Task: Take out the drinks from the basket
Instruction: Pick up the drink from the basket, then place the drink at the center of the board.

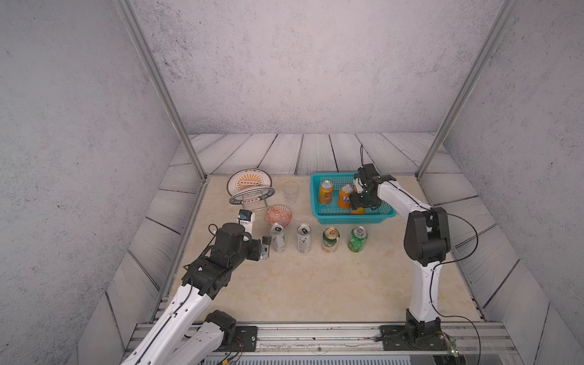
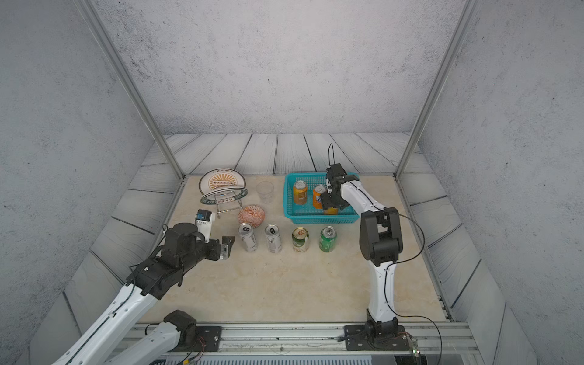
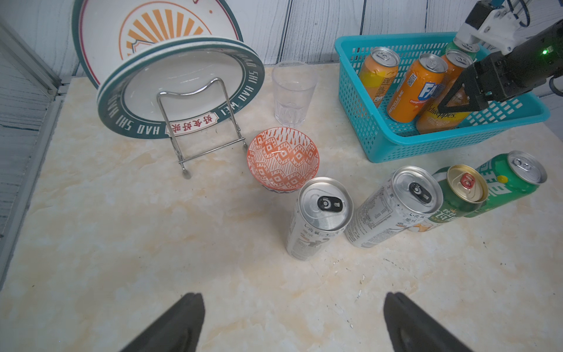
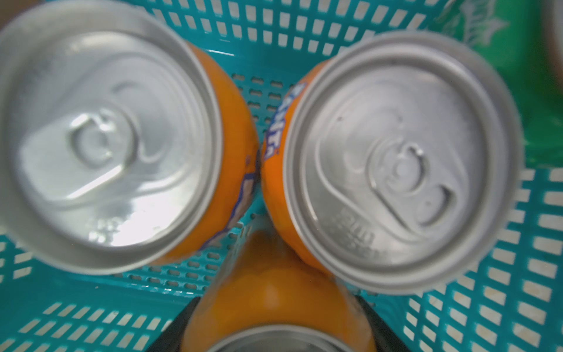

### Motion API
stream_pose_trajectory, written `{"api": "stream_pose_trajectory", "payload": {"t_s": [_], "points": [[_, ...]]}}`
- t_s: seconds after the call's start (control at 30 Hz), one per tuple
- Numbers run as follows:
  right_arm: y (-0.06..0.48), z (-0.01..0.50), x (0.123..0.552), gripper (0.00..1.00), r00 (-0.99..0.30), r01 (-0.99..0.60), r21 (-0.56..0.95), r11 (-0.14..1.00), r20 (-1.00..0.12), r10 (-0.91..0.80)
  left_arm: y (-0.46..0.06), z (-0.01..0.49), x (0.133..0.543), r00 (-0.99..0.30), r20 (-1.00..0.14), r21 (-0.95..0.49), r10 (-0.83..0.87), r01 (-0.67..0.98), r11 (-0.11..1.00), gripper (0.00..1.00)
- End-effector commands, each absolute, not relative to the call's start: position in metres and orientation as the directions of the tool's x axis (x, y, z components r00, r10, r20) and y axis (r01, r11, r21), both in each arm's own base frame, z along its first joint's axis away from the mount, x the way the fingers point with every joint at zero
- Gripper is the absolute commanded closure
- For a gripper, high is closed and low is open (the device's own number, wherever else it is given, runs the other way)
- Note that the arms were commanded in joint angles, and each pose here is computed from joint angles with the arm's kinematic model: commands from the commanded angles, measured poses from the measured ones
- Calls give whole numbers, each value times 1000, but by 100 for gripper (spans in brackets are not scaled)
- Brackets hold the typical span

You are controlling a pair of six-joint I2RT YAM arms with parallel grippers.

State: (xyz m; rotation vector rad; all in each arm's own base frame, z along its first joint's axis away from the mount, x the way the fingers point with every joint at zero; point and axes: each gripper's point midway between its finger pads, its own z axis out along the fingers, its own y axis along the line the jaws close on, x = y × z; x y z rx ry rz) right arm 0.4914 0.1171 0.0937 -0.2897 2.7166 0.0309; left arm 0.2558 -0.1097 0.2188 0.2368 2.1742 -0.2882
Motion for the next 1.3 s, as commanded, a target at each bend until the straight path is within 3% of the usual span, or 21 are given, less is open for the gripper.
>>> {"api": "stream_pose_trajectory", "payload": {"t_s": [0.0, 0.67, 1.27], "points": [[116, 100, 493, 35, -895, -199, -22, 980, -402, -191, -109, 217, 256, -578, -814, -127, 55, 270, 954, 1], [104, 216, 473, 37, -800, -196, -57, 979, -569, -193, -109, 217, 256, -577, -815, -124, 56, 269, 955, 1], [79, 302, 385, 37, -688, -182, -70, 981, -704, -178, -111, 220, 257, -571, -819, -129, 55, 277, 952, 1]]}}
